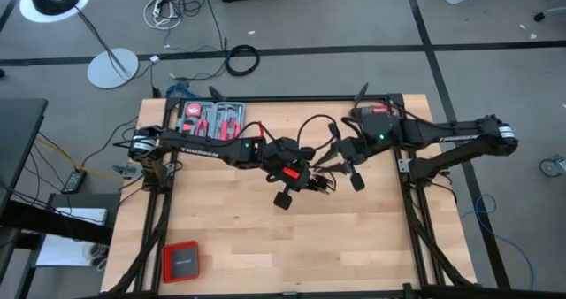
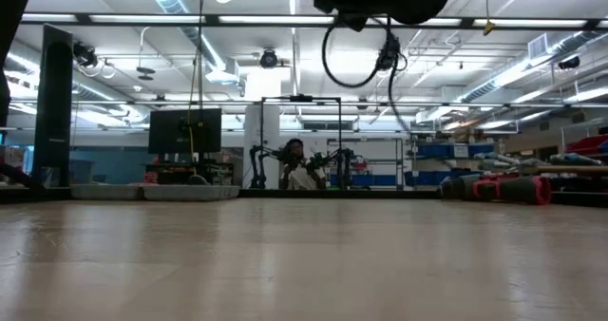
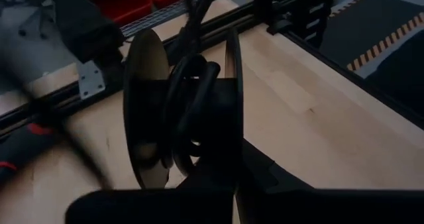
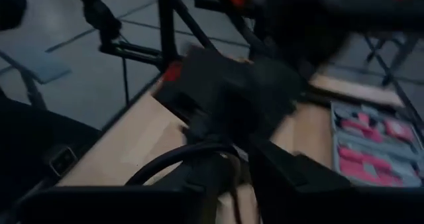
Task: Coil cords
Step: Coil the black wire on the spool
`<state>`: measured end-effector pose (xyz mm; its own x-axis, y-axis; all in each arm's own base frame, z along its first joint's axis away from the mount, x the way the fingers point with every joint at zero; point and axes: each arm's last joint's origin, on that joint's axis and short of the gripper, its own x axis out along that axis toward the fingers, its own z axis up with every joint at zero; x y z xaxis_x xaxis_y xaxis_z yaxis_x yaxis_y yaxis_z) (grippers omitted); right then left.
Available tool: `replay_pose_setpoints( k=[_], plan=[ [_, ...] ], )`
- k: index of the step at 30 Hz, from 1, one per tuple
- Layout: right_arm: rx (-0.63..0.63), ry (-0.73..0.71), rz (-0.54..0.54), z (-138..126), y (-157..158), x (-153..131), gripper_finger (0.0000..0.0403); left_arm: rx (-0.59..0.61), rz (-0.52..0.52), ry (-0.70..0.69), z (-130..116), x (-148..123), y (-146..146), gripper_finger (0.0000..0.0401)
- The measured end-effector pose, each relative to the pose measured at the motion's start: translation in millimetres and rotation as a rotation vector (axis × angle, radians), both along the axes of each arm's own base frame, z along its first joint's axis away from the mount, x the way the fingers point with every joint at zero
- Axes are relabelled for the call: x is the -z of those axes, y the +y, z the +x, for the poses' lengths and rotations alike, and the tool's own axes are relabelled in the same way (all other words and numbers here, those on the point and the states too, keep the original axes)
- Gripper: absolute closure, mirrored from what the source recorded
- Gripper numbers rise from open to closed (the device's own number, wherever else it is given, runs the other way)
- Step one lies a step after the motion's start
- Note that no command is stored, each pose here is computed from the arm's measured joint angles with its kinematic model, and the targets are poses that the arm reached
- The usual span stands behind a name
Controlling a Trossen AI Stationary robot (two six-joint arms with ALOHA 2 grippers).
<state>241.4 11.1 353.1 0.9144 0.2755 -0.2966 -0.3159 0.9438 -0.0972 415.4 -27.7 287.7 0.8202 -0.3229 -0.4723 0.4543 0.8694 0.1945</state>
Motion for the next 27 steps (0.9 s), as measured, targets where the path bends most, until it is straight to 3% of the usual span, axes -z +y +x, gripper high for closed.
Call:
replay_pose_setpoints(
  k=[7,11,22,27],
  plan=[
    [-0.134,0.037,0.108,7.9,-8.8,7.7,0.0326,0.050,0.045,-0.029,-0.2,-0.8,-8.7,0.0401],
    [-0.156,0.066,0.117,14.8,-7.1,14.4,0.0326,0.049,0.048,-0.065,1.3,-3.7,-8.6,0.0401],
    [-0.213,-0.008,0.017,10.9,-5.4,10.0,0.0328,0.039,0.118,-0.089,1.4,-4.2,-15.4,0.0401],
    [-0.102,-0.072,-0.024,12.5,-3.9,5.2,0.0328,0.030,0.123,-0.073,0.8,-2.9,-15.1,0.0401]
  ],
)
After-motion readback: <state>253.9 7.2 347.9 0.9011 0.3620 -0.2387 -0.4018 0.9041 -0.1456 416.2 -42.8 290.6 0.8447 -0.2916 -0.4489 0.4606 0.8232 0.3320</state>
